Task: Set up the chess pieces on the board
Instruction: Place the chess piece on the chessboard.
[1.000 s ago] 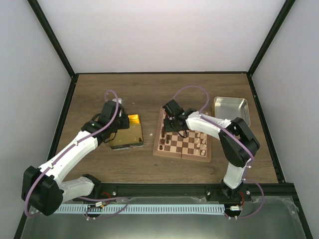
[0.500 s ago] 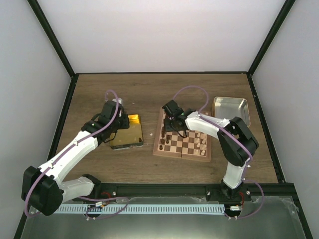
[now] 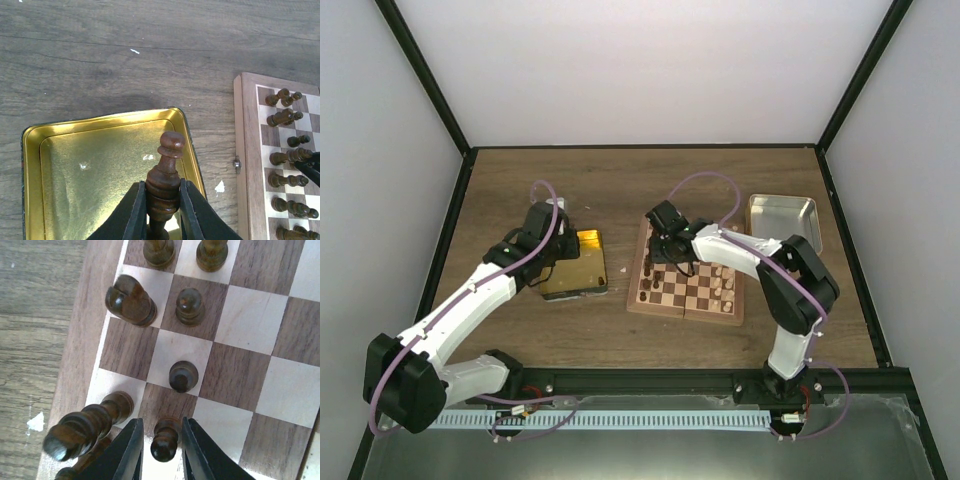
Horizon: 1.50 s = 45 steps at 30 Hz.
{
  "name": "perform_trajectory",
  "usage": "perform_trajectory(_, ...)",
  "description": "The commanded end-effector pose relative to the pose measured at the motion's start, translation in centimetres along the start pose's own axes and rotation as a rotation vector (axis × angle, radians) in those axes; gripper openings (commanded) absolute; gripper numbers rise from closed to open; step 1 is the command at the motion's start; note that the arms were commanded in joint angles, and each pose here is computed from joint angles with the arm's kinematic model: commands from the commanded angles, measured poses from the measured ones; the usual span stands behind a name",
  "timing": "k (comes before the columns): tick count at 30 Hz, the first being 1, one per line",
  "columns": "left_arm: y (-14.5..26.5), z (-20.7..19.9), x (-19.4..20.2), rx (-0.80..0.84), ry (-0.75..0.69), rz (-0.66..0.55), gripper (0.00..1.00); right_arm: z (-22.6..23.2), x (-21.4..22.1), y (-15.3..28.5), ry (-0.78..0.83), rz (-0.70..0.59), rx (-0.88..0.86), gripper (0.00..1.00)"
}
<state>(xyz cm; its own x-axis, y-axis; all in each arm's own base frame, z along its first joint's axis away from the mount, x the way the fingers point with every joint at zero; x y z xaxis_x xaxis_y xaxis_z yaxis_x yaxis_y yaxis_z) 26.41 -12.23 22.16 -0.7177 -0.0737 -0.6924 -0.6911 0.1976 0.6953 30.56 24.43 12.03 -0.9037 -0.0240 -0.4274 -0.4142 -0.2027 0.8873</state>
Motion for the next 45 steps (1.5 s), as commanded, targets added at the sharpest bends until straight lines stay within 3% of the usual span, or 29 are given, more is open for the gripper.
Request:
perform_trajectory(1, 0.9, -0.6, -1.2, 0.053, -0.003, -0.045, 0.11, 1.1, -1.7, 2.9, -0.035, -0.086, -0.060, 0.24)
perform_trajectory(9, 2.3, -2.9, -1.6, 0.284, -0.033, -0.067, 0.11, 1.4, -1.9, 7.2, -0.058, -0.151, -0.182, 0.29)
perform_trajectory(15, 4.5, -6.0, -1.6, 0.618, -0.094, -0.064, 0.11, 4.1, -1.9, 16.3, 0.074, -0.407, -0.716, 0.51)
perform_trajectory(19, 6.7, -7.6, -1.7, 0.803, -0.160, -0.047, 0.11, 6.1, -2.3, 20.4, 0.175, -0.442, -0.953, 0.62)
perform_trajectory(23, 8.6, -7.8, -1.9, 0.861, -0.236, -0.097, 0.11, 7.3, -3.1, 22.6, 0.198, -0.434, -1.060, 0.66)
perform_trajectory(30, 9.7, -7.4, -2.4, 0.811, -0.308, -0.165, 0.11, 8.9, -4.4, 22.5, 0.199, -0.329, -1.059, 0.65)
perform_trajectory(36, 9.3, -7.0, -2.8, 0.744, -0.324, -0.178, 0.11, 10.0, -3.8, 21.3, 0.264, -0.197, -1.134, 0.52)
perform_trajectory(41, 9.1, -6.8, -2.8, 0.721, -0.337, -0.178, 0.11, 9.9, -3.5, 20.5, 0.263, -0.165, -1.108, 0.45)
perform_trajectory(45, 8.9, -6.9, -2.6, 0.730, -0.341, -0.162, 0.12, 10.1, -3.6, 20.4, 0.263, -0.158, -1.111, 0.33)
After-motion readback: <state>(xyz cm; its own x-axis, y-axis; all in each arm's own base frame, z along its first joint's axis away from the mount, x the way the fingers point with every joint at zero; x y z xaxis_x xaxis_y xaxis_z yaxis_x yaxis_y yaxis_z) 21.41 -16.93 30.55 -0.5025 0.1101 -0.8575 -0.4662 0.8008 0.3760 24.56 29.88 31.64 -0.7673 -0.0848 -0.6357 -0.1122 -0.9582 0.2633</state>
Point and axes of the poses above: each gripper's point midway between its finger pads, its own y axis back along the fingers, its own z axis along the line the jaws close on, x = y × z, the point moved 7 cm from there along y, back along the fingers, and after that the axes turned 2 degrees about -y, right-handed, at the moved point
